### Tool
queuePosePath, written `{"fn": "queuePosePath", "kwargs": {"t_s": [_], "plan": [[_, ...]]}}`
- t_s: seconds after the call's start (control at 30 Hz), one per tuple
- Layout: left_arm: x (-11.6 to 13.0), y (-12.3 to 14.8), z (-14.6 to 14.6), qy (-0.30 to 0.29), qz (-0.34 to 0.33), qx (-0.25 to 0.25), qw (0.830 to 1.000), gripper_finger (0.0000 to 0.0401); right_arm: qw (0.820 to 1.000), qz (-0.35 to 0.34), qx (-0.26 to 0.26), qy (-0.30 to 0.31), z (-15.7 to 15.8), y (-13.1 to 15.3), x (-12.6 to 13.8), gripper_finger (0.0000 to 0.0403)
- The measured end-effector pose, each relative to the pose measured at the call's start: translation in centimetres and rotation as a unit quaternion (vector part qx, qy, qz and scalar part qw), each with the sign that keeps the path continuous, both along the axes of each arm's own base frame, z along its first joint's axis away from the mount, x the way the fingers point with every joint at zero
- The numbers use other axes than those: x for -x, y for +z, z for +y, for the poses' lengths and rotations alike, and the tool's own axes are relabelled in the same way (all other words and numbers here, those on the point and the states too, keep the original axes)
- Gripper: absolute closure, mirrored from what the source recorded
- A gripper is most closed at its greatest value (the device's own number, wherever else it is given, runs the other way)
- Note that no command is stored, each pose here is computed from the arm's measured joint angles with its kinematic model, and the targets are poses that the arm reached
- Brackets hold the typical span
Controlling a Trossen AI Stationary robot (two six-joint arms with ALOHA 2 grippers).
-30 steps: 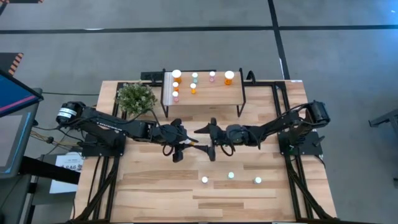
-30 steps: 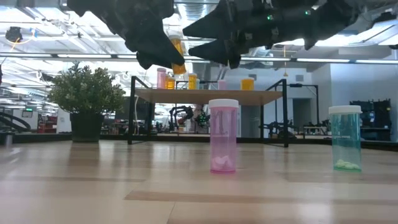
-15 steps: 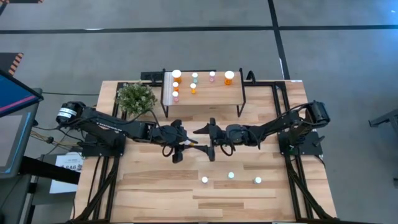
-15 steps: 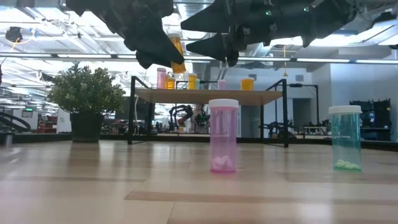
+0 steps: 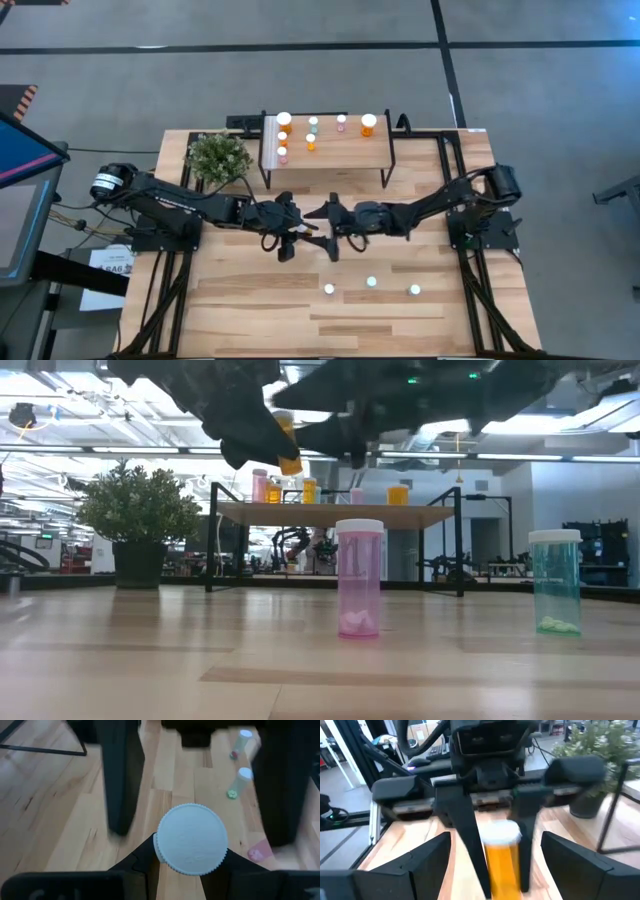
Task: Pick and place medicine bottles onto shelf by color
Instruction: Put the small orange pill bottle on the shelf
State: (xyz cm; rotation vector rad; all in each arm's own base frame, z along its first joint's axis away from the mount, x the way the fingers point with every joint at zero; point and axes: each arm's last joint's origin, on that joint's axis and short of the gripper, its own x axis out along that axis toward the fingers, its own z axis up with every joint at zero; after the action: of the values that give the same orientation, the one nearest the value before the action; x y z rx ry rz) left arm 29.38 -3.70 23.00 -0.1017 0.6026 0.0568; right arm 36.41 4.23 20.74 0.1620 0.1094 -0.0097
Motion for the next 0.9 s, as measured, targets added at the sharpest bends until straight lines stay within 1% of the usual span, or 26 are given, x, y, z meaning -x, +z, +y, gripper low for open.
{"fn": "queuePosePath", "kwargs": {"t_s": [0.13, 0.23, 0.4, 0.53, 0.63, 0.9], "plan": [[0.1, -0.1, -0.1, 0.0, 0.008, 0.001, 1.0, 0.0305, 1.0, 0.03, 0.0, 0.0, 0.0, -1.2, -1.2, 0.0072], [0.2, -0.2, -0.2, -0.003, 0.014, 0.0, 1.0, 0.0305, 1.0, 0.022, -0.002, 0.006, 0.1, -1.0, -1.9, 0.0073], [0.4, -0.4, -0.5, -0.008, 0.027, -0.002, 1.0, 0.0305, 1.0, 0.022, -0.003, 0.011, 0.2, -0.9, -1.9, 0.0087], [0.7, -0.8, -0.8, -0.014, 0.052, -0.006, 0.999, 0.0305, 1.0, 0.022, -0.005, 0.022, 0.2, -0.4, -1.8, 0.01], [0.8, -0.9, -1.0, -0.018, 0.057, -0.007, 0.998, 0.0305, 0.999, 0.039, -0.004, 0.022, 0.2, -0.8, -1.7, 0.0103], [0.8, -0.8, -1.1, -0.017, 0.053, -0.003, 0.998, 0.0305, 0.999, 0.031, -0.007, 0.023, 0.3, -0.5, -1.7, 0.0104]]}}
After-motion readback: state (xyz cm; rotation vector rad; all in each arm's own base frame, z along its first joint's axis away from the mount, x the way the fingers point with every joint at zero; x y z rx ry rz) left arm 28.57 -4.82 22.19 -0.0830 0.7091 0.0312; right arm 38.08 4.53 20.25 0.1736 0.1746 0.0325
